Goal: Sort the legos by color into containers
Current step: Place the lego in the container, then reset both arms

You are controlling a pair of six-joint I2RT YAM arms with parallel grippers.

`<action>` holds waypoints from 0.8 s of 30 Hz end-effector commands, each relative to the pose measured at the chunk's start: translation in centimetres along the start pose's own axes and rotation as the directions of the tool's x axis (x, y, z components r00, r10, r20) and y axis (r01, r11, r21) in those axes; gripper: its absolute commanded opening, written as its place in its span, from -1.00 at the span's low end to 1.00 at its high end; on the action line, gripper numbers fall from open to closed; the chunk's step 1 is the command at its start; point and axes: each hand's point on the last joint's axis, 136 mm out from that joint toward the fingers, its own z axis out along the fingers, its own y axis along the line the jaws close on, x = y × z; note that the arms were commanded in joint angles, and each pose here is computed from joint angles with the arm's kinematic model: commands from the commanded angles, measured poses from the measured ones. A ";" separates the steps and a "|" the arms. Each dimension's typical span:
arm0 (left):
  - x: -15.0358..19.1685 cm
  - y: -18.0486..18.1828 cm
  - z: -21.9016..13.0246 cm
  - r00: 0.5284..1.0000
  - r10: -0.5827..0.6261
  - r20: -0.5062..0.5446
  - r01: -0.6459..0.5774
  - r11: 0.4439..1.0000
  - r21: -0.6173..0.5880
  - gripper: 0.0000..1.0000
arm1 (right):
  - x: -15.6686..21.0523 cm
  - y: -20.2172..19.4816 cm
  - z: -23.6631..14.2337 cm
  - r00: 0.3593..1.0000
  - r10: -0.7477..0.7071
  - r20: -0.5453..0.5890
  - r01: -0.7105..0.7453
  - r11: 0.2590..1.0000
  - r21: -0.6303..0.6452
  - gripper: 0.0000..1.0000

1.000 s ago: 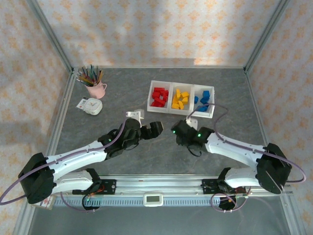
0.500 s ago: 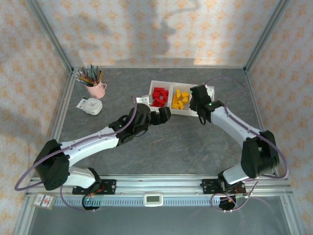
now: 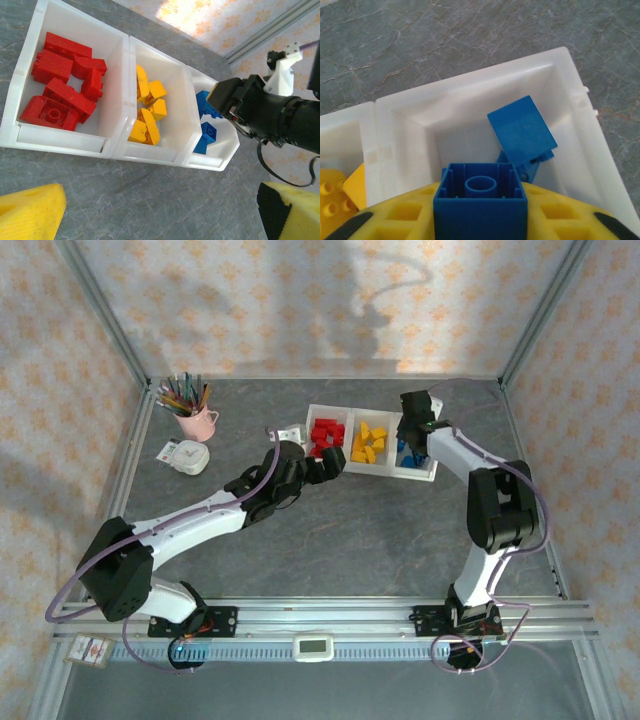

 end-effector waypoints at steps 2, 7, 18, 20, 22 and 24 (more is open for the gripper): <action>-1.8 -1.2 -0.1 0.999 0.008 0.041 -0.010 0.999 0.036 0.98 | -1.8 0.5 -0.3 0.999 -0.013 0.029 0.013 1.000 -0.009 -0.14; -2.2 -1.2 -0.2 0.999 0.010 0.051 -0.012 0.999 0.036 0.98 | -2.2 0.4 -2.1 0.998 -0.011 0.058 0.013 0.999 -0.041 0.07; -6.2 3.6 -4.8 0.981 0.055 0.187 -0.035 0.994 -0.107 0.98 | -2.5 -2.8 -10.5 0.976 0.048 0.213 -0.025 0.994 -0.110 0.71; -7.7 6.8 -6.7 0.965 0.083 0.250 -0.027 0.975 -0.221 0.98 | -2.0 -4.9 -11.8 0.960 0.069 0.270 -0.051 0.996 -0.072 0.95; -9.3 10.7 -9.1 0.943 0.118 0.311 0.001 0.935 -0.355 0.98 | -1.2 -7.9 -12.8 0.935 0.103 0.340 -0.111 0.994 0.004 1.00; -10.7 14.8 -11.7 0.917 0.183 0.355 0.015 0.872 -0.489 0.98 | 0.0 -10.7 -13.5 0.901 0.136 0.411 -0.174 0.983 0.058 1.00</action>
